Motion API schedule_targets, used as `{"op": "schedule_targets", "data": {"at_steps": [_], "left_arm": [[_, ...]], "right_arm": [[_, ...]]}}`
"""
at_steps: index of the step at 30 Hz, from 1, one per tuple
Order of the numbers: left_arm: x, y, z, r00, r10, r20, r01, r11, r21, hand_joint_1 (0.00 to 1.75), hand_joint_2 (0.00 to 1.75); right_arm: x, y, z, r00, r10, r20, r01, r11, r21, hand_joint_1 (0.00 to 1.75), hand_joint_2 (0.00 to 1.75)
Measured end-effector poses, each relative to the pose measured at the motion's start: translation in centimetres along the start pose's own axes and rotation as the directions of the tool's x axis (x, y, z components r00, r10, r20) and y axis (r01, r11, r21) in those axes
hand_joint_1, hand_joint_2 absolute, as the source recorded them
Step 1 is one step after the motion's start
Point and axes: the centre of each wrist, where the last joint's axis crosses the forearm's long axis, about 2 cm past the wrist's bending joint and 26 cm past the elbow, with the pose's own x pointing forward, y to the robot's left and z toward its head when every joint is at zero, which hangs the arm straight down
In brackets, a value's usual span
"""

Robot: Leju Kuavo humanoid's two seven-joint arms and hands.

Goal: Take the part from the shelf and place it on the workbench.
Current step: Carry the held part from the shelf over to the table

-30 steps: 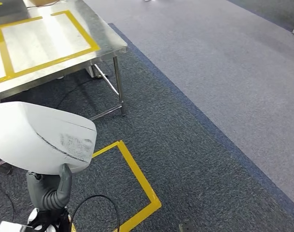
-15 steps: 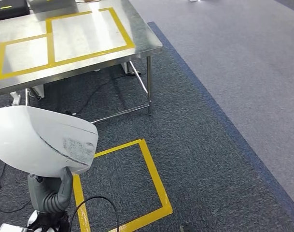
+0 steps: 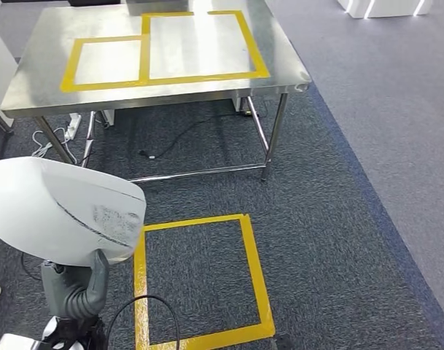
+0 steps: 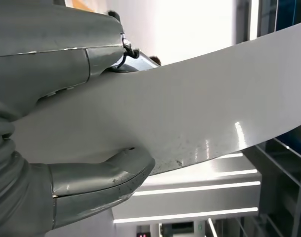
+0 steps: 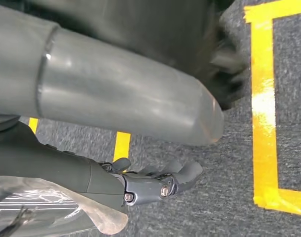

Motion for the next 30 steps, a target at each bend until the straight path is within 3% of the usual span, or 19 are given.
{"op": "schedule_targets", "data": {"at_steps": [30], "left_arm": [[0.34,0.32,0.48,1.000,0.009,-0.017,-0.008,0.998,0.059,1.75,1.75]], "right_arm": [[-0.46,0.16,0.18,0.999,-0.033,0.021,0.034,0.999,-0.019,0.00,0.00]]}}
